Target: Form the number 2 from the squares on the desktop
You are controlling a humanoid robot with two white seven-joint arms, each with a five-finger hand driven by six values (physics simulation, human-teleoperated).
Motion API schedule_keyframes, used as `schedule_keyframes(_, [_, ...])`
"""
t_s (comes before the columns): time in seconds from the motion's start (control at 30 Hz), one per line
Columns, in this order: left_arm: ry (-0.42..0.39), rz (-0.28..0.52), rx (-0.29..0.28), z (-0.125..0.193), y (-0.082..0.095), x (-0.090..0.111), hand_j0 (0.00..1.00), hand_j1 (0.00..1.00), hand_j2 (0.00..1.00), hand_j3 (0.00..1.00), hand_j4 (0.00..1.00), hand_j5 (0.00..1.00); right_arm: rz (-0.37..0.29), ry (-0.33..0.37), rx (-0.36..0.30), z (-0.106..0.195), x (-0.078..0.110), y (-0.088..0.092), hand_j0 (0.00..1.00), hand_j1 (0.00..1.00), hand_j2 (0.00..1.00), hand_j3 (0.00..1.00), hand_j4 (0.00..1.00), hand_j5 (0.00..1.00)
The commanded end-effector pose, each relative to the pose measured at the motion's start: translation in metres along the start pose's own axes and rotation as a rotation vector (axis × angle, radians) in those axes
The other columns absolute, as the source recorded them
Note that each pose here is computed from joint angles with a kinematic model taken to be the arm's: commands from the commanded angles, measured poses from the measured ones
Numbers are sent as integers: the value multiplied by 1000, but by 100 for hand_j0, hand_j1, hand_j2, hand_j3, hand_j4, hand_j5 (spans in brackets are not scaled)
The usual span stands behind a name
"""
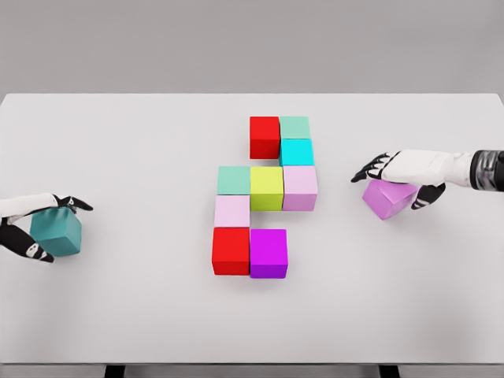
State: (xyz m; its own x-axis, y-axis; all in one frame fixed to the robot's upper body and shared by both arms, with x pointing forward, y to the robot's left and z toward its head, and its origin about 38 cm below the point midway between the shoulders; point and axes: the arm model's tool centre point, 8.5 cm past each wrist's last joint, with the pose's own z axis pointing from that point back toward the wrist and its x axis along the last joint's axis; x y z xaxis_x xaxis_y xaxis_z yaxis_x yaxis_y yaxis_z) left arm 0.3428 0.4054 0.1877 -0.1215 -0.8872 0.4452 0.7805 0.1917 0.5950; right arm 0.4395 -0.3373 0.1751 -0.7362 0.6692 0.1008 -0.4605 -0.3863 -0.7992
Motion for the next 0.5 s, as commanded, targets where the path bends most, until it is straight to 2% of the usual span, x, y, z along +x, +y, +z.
schedule_keyframes(0.0, [-3, -3, -2, -1, 0, 1, 75, 75, 75, 75, 75, 75, -5, 0, -2, 0, 0, 0, 100, 100, 100, 100, 100, 100])
schedule_keyframes(0.13, [-9, -1, -5, -3, -1, 2, 68, 68, 68, 68, 68, 68, 0, 4, 1, 0, -1, 0, 98, 98, 98, 98, 98, 98])
schedule_keyframes(0.2, [-15, -1, -6, -5, -1, 4, 66, 66, 66, 66, 66, 66, 0, 4, 1, 0, -1, 0, 78, 78, 78, 78, 78, 78])
schedule_keyframes(0.23, [-15, -1, -6, -5, -1, 4, 66, 66, 66, 66, 66, 66, 0, 4, 1, 0, -1, 0, 75, 75, 75, 75, 75, 75])
schedule_keyframes(0.27, [-15, -1, -7, -5, -2, 4, 66, 66, 66, 66, 66, 66, -1, 3, 0, 0, -1, 0, 66, 66, 66, 66, 66, 66])
schedule_keyframes(0.3, [-15, -1, -7, -5, -2, 4, 66, 66, 66, 66, 66, 66, -1, 3, 0, 0, -1, 0, 66, 66, 66, 66, 66, 66])
schedule_keyframes(0.4, [-21, 2, -8, -6, -2, 5, 57, 57, 57, 57, 57, 57, -1, 3, 0, 0, -1, 0, 67, 67, 67, 67, 67, 67])
schedule_keyframes(0.47, [-20, 3, -8, -6, -2, 5, 57, 57, 57, 57, 57, 57, 0, 4, 1, 0, -1, 0, 65, 65, 65, 65, 65, 65])
